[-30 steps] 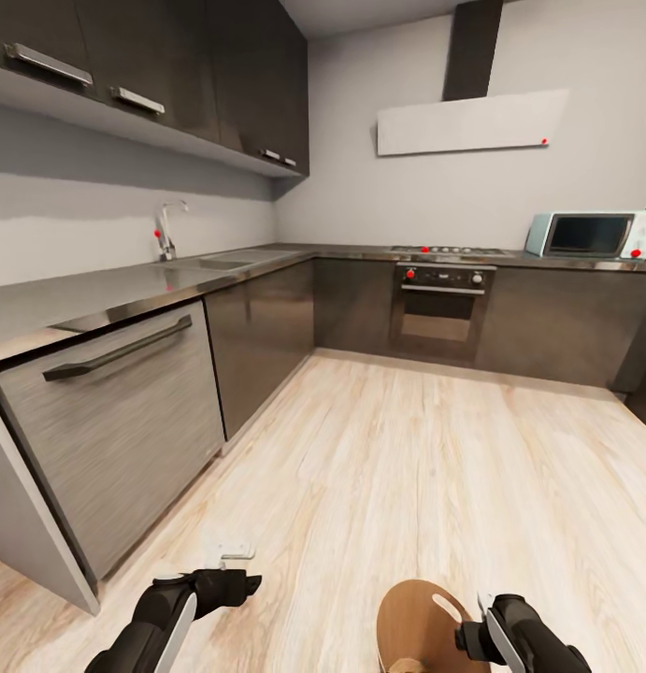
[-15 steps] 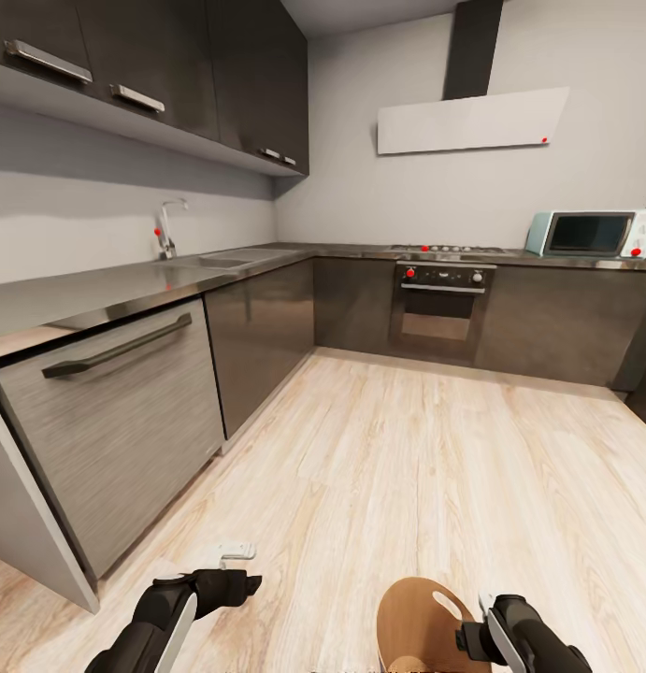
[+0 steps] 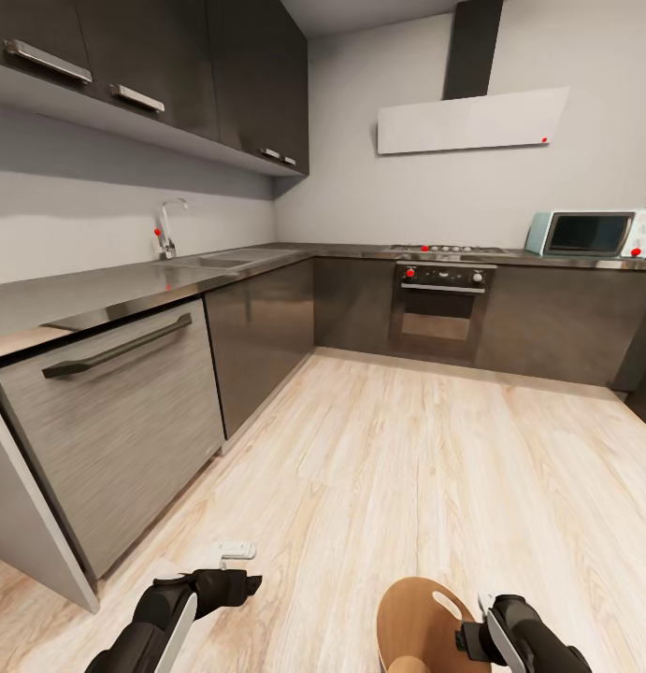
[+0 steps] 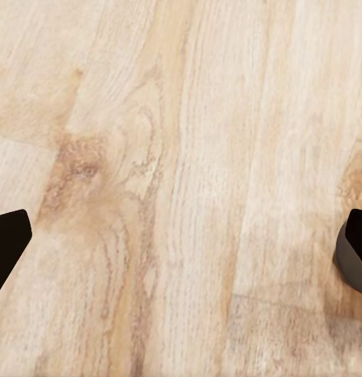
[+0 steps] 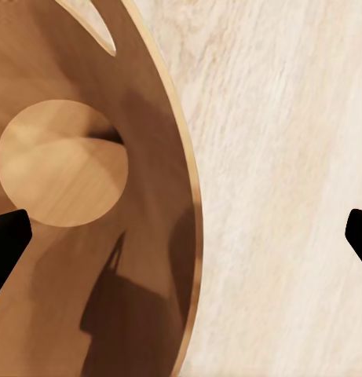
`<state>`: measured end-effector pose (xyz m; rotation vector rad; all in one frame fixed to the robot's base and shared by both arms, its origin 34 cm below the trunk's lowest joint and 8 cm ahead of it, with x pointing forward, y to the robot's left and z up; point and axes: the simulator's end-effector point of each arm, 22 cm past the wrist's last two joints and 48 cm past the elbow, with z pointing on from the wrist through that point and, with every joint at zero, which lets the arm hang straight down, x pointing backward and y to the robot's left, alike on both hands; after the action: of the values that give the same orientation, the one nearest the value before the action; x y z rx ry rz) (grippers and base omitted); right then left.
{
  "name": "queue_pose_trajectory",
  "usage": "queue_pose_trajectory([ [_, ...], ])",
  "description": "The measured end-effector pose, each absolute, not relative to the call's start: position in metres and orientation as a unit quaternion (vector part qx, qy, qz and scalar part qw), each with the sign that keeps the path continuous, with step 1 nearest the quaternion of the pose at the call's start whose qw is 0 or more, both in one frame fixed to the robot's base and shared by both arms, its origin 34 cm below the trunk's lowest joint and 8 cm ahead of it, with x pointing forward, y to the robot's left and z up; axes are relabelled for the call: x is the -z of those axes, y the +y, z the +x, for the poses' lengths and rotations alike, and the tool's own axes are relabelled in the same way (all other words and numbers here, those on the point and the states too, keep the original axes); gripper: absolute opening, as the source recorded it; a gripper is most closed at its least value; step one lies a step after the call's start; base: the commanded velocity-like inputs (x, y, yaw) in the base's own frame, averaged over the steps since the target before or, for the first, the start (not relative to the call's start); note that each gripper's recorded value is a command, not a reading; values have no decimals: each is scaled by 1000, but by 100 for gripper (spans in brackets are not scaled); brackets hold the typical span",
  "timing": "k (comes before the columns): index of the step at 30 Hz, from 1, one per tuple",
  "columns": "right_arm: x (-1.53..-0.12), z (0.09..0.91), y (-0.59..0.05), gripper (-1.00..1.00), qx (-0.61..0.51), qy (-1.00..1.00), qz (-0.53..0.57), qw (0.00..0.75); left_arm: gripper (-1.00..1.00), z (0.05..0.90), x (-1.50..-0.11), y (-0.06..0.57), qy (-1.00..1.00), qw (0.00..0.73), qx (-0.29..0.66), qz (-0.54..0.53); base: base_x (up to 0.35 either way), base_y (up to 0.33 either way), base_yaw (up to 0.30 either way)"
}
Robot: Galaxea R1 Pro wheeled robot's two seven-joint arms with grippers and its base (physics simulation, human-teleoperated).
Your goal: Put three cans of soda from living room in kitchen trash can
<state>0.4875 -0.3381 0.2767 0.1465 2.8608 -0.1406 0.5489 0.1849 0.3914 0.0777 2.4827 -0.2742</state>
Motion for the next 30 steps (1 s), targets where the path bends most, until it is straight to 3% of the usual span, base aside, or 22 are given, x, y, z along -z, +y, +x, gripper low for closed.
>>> queue_pose_trajectory([
  [30, -263, 482, -337, 100, 49, 989, 49, 128, 100, 545, -376, 185, 945, 308, 104, 29, 0, 0, 0],
])
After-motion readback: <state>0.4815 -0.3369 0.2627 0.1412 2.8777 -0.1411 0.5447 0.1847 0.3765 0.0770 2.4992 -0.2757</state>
